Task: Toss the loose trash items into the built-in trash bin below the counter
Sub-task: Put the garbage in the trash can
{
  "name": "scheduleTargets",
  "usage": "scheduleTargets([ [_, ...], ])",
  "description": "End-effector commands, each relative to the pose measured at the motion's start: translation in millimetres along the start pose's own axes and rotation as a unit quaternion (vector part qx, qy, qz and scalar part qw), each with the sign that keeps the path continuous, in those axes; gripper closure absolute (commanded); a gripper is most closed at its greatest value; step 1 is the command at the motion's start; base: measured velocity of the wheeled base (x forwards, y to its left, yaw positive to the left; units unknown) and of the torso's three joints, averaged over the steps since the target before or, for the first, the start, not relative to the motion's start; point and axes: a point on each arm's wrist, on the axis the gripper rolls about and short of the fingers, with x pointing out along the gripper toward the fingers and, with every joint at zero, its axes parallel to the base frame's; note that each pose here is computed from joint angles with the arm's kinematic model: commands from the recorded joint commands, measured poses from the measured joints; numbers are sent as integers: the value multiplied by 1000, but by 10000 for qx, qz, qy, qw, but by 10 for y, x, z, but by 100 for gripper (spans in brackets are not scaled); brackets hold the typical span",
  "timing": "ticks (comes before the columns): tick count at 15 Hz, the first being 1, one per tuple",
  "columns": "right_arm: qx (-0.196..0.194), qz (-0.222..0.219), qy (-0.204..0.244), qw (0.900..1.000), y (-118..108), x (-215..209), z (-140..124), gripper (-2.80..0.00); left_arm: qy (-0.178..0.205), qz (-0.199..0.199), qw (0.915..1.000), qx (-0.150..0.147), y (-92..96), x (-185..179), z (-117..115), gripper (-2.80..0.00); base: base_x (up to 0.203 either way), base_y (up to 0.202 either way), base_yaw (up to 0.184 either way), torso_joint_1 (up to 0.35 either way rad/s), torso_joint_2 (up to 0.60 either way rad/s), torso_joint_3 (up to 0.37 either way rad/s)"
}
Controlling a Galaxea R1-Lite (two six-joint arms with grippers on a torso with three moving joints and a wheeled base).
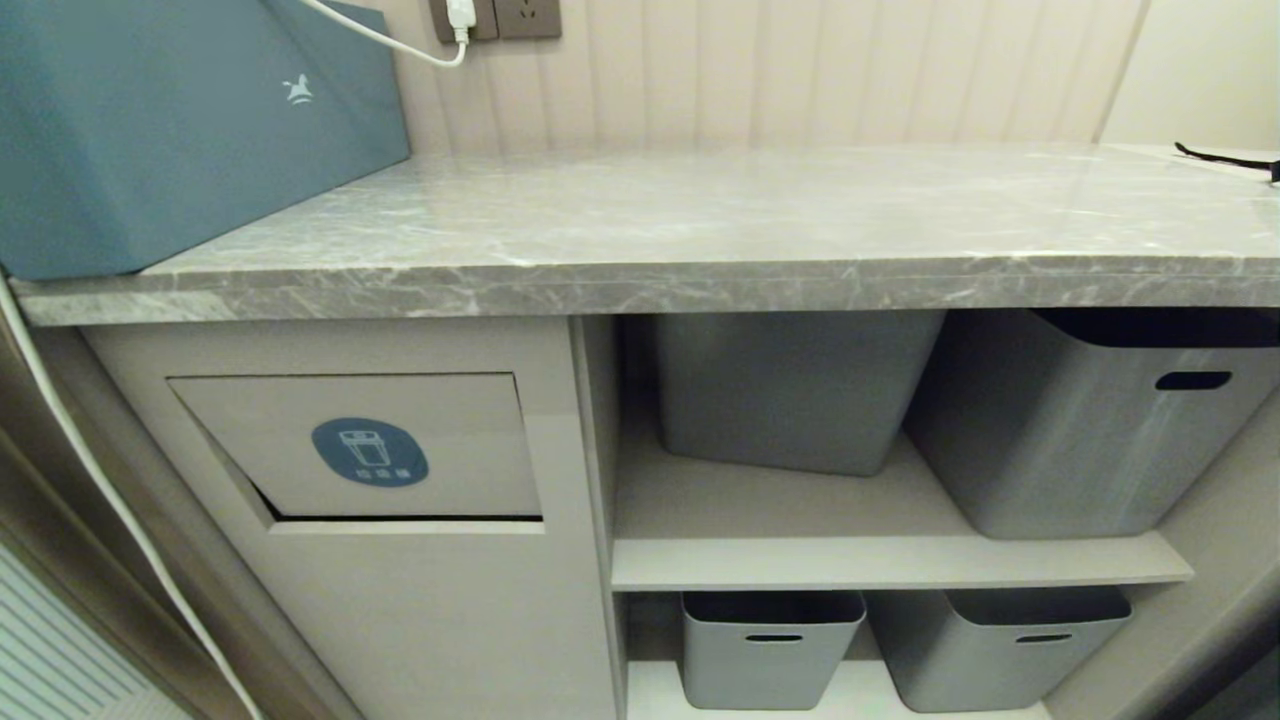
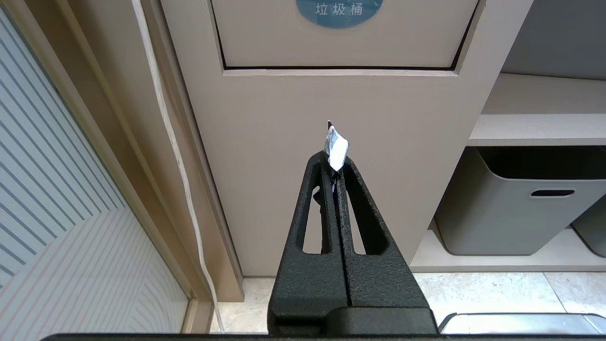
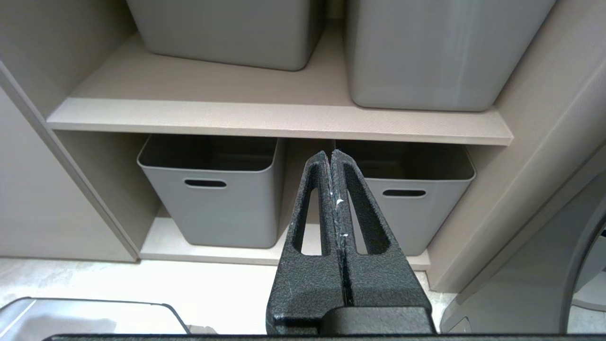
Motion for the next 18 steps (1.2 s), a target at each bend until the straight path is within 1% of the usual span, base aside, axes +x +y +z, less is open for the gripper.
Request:
scheduleTargets([
  [1, 51, -11, -2, 10000, -1, 0, -1, 0, -4, 3, 10000, -7, 0, 0, 1, 0, 0, 0, 0, 1, 35, 35],
  [10, 50, -7, 6, 10000, -1, 0, 1, 0, -42, 3, 10000, -1, 0, 0, 9, 0, 0, 0, 0, 0, 0, 0],
  [11, 50, -6, 9, 10000, -1, 1, -1, 0, -92, -50, 9999, 44, -2, -9, 46, 0, 0, 0, 0, 0, 0, 0],
  [12, 50, -9, 6, 10000, -1, 0, 1, 0, -173, -92, 9998, 53, -3, -24, 136, 0, 0, 0, 0, 0, 0, 0],
  [13, 50, -6, 12, 10000, -1, 1, -3, 0, -232, -206, 9995, 56, -5, -32, 297, 0, 0, 0, 0, 0, 0, 0],
  [14, 50, -9, 8, 10000, -1, 1, -2, 0, -116, -415, 9991, 39, -11, 10, 456, 0, 0, 0, 0, 0, 0, 0],
  [15, 51, -14, 7, 10000, -1, 0, 0, 0, 126, -676, 9976, -6, -20, 102, 620, 0, 0, 0, 0, 0, 0, 0],
  [16, 50, -8, 6, 10000, -1, 0, 0, 0, 492, -941, 9943, -88, -31, 267, 798, 0, 0, 0, 0, 0, 0, 0],
  [17, 50, -6, 12, 10000, -1, 1, -3, 0, 851, -1129, 9898, -191, -41, 459, 923, 0, 0, 0, 0, 0, 0, 0],
  [18, 50, -9, 11, 10000, -1, 1, -2, 0, 1213, -1270, 9839, -336, -52, 678, 994, 0, 0, 0, 0, 0, 0, 0],
])
